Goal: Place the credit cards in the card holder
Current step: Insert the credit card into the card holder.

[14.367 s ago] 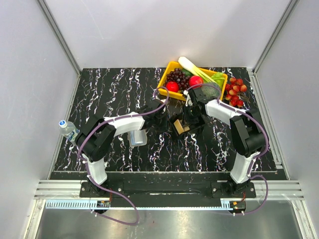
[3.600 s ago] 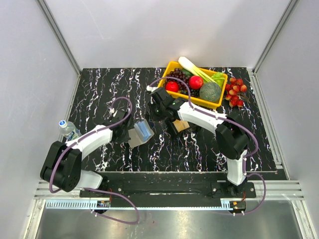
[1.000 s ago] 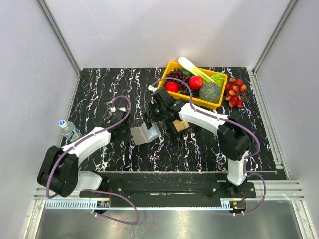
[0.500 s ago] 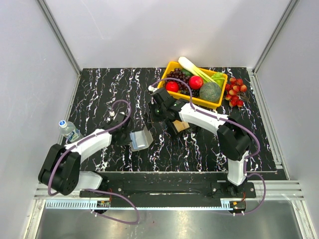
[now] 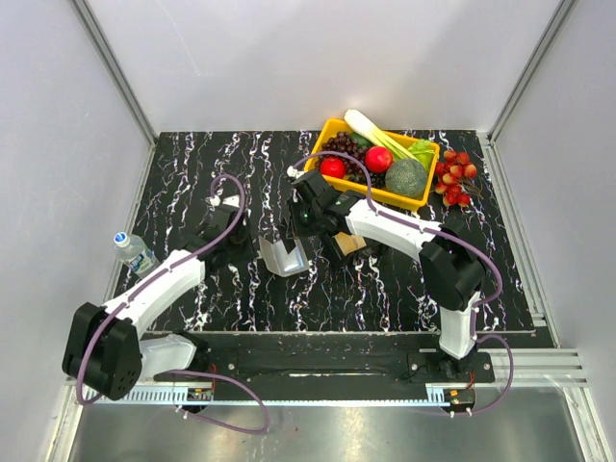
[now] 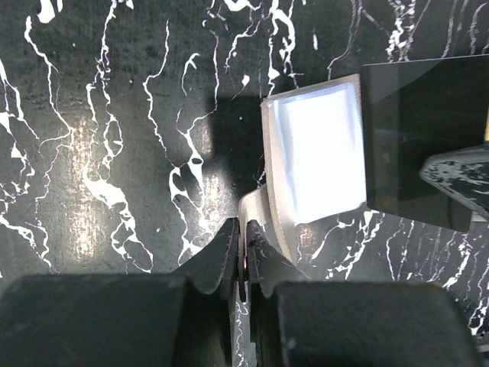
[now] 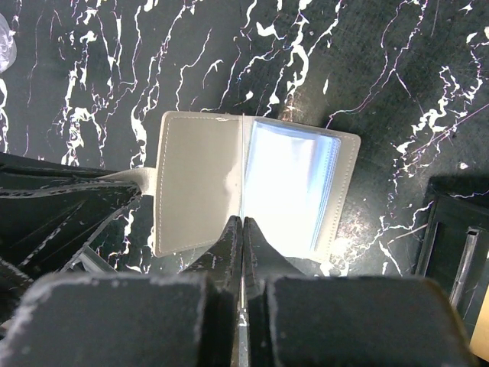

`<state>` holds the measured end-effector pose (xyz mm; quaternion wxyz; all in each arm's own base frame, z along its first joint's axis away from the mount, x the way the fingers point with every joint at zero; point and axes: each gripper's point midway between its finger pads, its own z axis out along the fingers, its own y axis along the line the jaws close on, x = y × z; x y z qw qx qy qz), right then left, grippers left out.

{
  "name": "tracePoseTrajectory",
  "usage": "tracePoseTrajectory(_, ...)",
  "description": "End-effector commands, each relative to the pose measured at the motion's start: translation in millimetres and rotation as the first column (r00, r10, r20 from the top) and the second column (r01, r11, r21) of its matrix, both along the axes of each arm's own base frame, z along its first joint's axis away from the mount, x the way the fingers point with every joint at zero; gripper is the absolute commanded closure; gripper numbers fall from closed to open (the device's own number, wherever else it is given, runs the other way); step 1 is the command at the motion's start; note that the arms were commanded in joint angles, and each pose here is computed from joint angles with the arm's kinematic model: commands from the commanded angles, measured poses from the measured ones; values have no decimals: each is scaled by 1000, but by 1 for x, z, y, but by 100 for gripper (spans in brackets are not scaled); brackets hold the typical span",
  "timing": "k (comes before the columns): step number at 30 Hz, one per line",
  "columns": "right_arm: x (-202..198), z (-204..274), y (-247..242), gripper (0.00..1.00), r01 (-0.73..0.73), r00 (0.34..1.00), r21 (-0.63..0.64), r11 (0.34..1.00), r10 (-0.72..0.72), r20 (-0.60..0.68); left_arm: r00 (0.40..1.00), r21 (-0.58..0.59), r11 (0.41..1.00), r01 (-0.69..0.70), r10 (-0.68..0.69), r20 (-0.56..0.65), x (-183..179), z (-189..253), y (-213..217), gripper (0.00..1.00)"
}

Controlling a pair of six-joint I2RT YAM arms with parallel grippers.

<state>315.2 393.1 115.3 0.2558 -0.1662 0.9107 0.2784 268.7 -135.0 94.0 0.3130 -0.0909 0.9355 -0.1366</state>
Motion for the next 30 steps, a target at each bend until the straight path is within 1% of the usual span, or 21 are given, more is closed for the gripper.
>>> tracePoseTrajectory(1,7,29,-1,100,17,998,39,999,-20,62,1000,-7,1000,14,-14,-17,1,-8,-4,100)
tracePoseTrajectory(5,7,31,-2,100,23,998,41,999,-25,64,997,67,997,-35,40,-68,-5,-26,11,100)
tracePoseTrajectory(8,7,30,-2,100,23,998,38,999,-25,62,991,104,994,-43,56,-122,-13,-43,17,100)
tracePoseTrajectory(10,7,29,-1,100,21,998,38,999,-23,62,990,100,994,-40,53,-134,-17,-50,17,100)
tracePoseTrajectory(21,9,22,-5,100,42,998,18,999,-43,56,991,102,994,-37,49,-122,-14,-50,17,100)
tracePoseTrajectory(30,10,34,-5,100,38,996,37,999,-40,80,982,154,987,-37,64,-178,-20,-68,24,100)
